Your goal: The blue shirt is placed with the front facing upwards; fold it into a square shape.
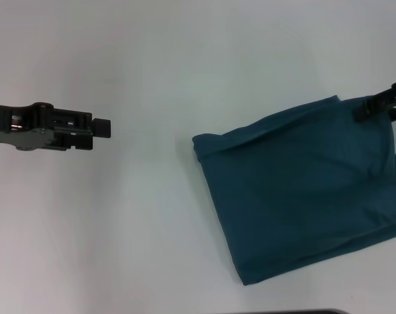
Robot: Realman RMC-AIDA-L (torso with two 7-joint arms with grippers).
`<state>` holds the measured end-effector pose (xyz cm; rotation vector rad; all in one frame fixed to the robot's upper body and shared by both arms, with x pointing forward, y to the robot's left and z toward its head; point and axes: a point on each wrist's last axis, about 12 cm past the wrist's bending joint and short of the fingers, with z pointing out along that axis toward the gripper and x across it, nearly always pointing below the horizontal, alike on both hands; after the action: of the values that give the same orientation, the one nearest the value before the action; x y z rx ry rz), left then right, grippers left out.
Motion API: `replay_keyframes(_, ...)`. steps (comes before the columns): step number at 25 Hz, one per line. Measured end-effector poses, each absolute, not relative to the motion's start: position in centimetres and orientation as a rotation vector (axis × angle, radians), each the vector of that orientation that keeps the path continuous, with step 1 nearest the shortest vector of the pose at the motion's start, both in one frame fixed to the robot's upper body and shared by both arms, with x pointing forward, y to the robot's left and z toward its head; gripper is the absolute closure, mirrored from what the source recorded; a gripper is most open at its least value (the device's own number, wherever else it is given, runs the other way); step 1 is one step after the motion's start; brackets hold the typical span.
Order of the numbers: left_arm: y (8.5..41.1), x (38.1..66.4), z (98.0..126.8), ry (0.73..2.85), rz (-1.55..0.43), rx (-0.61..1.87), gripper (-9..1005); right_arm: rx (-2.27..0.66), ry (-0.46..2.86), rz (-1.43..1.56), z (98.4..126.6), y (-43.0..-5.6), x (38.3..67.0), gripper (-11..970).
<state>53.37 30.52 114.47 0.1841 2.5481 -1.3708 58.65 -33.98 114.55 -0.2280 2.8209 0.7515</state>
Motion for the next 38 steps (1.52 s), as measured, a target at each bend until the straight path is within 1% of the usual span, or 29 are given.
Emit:
replay_keyframes(9,30.5,53.3,114.4,2.55,-1.376,0.183,322,-0.232,2.817,0.749,114.6,-33.6,58.9,256)
replay_keyframes(20,30.3,53.4,114.3,2.555,-1.383,0.189,322,-0.228,2.805,0.742,114.9,-33.7,59.0,706)
replay_keyframes(26,30.2,53.4,114.3,2.556,-1.389,0.189,322,-0.235,2.799,0.736,115.1,-33.5,59.3,927)
replay_keyframes(34,30.1,53.5,114.4,2.554,-1.389,0.193,322,-0.24,2.746,0.747,115.8,-33.1,60.0,938)
replay_keyframes(38,30.1,53.6,114.5,2.553,-1.39,0.196,322,-0.239,2.729,0.729,115.9,-33.0,60.4,914)
